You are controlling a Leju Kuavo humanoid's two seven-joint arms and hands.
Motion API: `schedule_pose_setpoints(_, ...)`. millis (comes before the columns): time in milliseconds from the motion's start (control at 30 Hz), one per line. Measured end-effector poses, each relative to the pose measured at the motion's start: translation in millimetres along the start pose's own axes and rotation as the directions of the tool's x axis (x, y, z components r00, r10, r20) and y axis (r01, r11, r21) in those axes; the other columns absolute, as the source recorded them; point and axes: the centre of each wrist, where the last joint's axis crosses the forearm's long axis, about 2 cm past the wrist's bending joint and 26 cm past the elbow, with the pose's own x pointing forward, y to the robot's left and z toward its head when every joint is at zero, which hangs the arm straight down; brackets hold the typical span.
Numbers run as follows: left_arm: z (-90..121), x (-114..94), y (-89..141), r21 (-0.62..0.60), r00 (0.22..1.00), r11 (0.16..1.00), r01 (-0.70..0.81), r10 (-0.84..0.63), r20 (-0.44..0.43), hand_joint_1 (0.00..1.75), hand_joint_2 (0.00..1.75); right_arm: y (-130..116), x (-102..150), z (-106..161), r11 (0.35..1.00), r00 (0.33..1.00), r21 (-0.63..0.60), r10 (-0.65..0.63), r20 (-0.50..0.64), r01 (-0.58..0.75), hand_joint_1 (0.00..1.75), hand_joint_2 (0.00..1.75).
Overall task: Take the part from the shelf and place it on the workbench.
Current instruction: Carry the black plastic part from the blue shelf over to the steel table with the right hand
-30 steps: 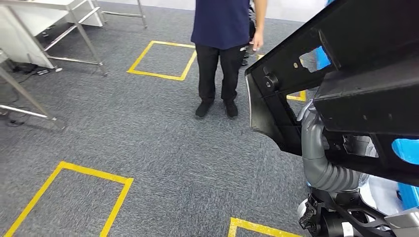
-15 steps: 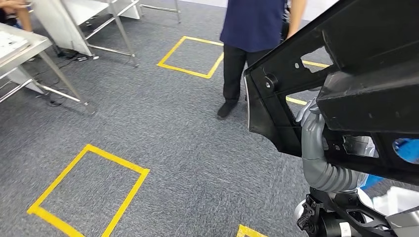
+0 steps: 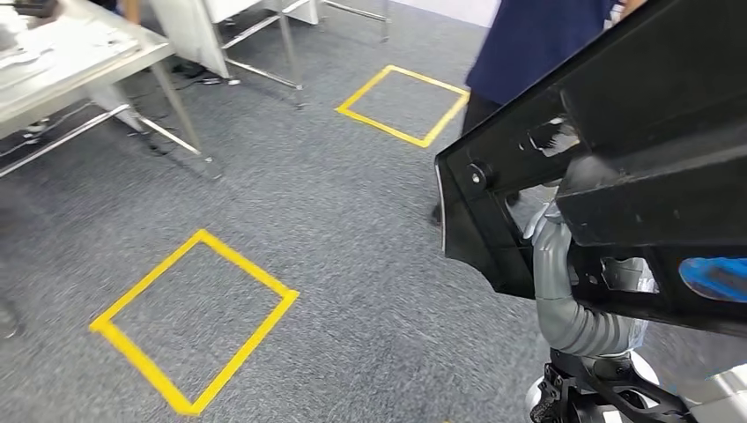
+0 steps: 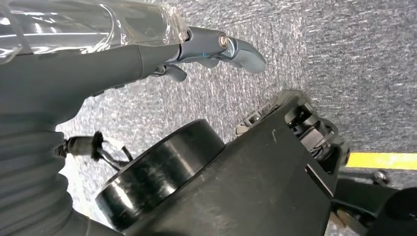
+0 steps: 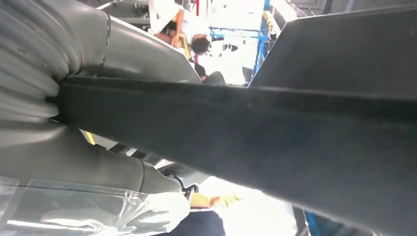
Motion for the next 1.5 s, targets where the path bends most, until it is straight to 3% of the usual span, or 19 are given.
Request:
schedule_pose_setpoints(467, -3, 11, 3, -0.007, 1.0, 1.0, 0.012, -0.012, 0.003, 0.0, 1.75, -6, 2, 5, 0.999, 1.0, -0.032, 0.006, -0.013, -0.006, 1.75, 1.75)
schedule_pose_setpoints(1267, -1, 3, -1, -0.017, 0.999, 0.998, 0.054, -0.054, 0.001, 0.0, 1.75, -18, 9, 5, 0.993, 0.999, -0.113, 0.033, -0.016, -0.034, 1.75, 1.75)
schedule_pose_setpoints(1500, -3, 13, 5, -0.027, 0.998, 0.998, 0.061, -0.061, 0.004, 0.0, 1.75, -20, 9, 7, 0.991, 0.999, -0.132, 0.036, -0.021, -0.038, 1.75, 1.75)
